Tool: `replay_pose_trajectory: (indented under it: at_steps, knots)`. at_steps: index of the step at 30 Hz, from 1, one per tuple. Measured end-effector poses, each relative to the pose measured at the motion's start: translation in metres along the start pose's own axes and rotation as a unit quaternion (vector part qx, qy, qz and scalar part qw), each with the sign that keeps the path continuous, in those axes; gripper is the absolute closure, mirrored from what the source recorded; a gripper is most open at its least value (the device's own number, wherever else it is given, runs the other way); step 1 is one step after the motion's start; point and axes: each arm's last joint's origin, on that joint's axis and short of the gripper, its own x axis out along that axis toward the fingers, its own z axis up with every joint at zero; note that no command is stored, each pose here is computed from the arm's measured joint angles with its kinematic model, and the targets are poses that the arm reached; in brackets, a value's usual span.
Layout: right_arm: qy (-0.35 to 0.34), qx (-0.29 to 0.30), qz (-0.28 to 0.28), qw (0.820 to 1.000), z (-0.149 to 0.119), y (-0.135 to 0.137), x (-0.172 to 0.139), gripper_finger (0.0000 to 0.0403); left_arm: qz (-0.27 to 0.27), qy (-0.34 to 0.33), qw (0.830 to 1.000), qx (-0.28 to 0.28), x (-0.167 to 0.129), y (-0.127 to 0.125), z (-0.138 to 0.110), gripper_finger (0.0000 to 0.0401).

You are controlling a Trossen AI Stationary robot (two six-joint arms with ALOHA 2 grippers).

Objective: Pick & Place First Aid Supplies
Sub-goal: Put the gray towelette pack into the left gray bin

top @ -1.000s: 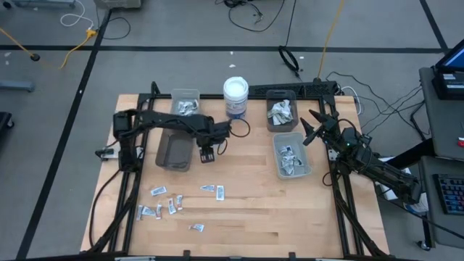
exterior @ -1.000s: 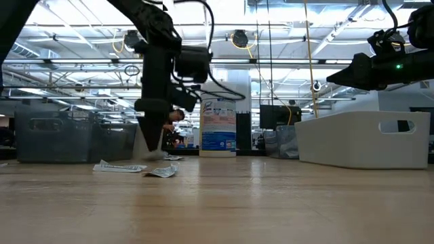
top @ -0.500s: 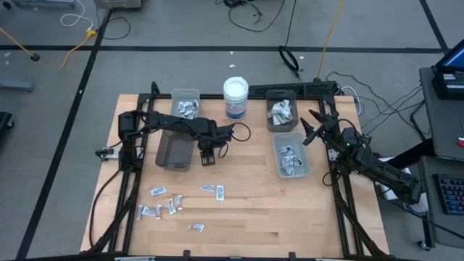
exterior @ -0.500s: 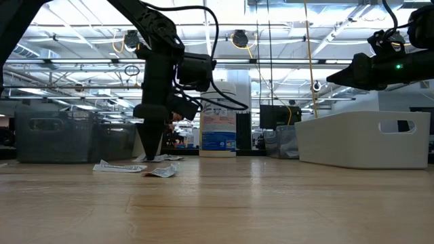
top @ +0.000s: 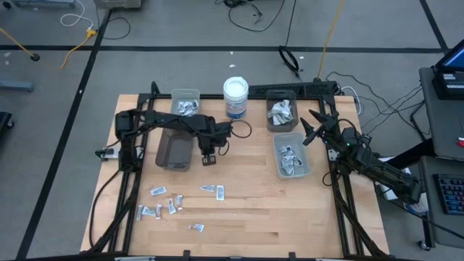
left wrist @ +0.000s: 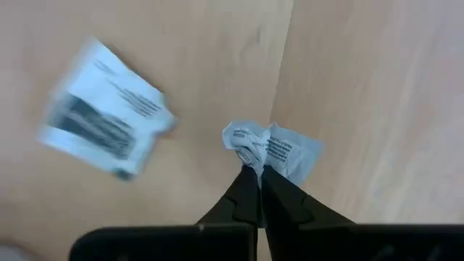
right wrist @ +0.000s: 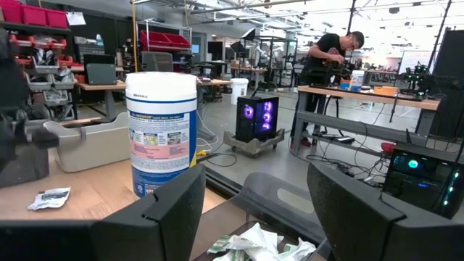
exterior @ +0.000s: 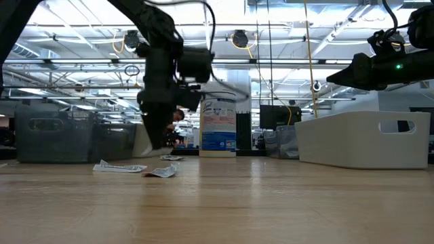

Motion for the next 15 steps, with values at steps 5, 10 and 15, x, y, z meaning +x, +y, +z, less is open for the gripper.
replay_pose_trajectory:
  at_steps: [5,10,15]
  knots:
    - [0.0,0.0,0.0,1.0,0.0,0.0,0.0,0.0165,0.005,-0.026,1.0,0.011,-0.029,0.0,-0.006,0.0397]
    - [0.0,0.0,0.0,1.0,0.0,0.0,0.0,0.0165,0.009,-0.053,0.998,0.025,-0.06,-0.002,-0.016,0.0398]
    - [0.0,0.0,0.0,1.0,0.0,0.0,0.0,0.0165,0.009,-0.058,0.998,0.02,-0.08,-0.005,-0.03,0.0396]
